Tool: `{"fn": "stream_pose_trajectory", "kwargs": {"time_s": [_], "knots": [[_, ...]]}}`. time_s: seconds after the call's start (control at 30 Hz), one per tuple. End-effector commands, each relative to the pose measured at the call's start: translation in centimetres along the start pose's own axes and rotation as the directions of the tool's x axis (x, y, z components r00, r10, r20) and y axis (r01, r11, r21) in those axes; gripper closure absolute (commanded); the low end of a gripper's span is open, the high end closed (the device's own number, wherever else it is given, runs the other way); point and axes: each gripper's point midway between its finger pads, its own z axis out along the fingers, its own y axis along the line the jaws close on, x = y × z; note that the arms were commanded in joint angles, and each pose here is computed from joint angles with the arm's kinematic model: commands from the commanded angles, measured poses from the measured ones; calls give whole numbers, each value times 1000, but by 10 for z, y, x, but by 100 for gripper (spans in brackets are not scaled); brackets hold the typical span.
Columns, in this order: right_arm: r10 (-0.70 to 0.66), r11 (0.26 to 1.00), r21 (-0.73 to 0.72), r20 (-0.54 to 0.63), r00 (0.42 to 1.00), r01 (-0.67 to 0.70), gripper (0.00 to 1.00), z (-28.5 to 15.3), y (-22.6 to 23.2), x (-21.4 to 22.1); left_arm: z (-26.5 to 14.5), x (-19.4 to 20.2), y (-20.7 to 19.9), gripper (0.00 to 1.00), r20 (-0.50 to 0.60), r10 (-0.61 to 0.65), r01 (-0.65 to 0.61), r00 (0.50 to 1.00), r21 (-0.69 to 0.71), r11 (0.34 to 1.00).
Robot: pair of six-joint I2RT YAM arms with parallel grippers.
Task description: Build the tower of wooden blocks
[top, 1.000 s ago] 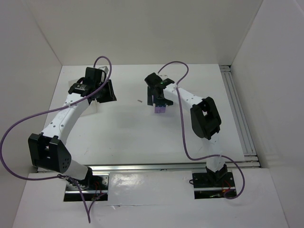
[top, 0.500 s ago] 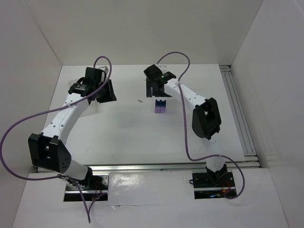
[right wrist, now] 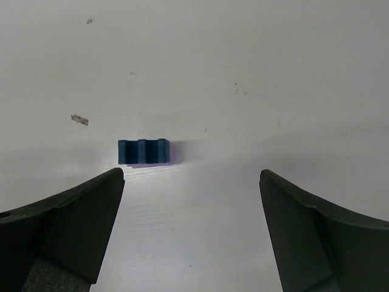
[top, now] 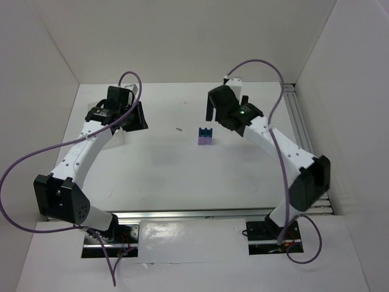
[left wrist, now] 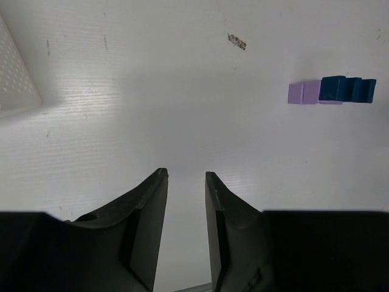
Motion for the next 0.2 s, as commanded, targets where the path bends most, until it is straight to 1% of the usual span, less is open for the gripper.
{"fn": "stream_pose_trajectory", "kwargs": {"time_s": [0.0,0.07,0.1,0.17], "knots": [[77,997,-5,139,987,-77,1,-21,-17,-16,-19,-12,-3,56,63,22,-23,998,17,1000],[94,995,18,163,982,-98,1,-31,-32,-15,-23,-14,-4,56,73,23,-25,997,20,999],[78,996,39,151,985,-85,1,-28,-38,-4,-27,-16,-5,56,86,24,-26,996,24,999],[83,994,59,154,985,-93,1,-32,-47,0,-31,-15,-3,56,91,24,-25,996,16,1000]]}}
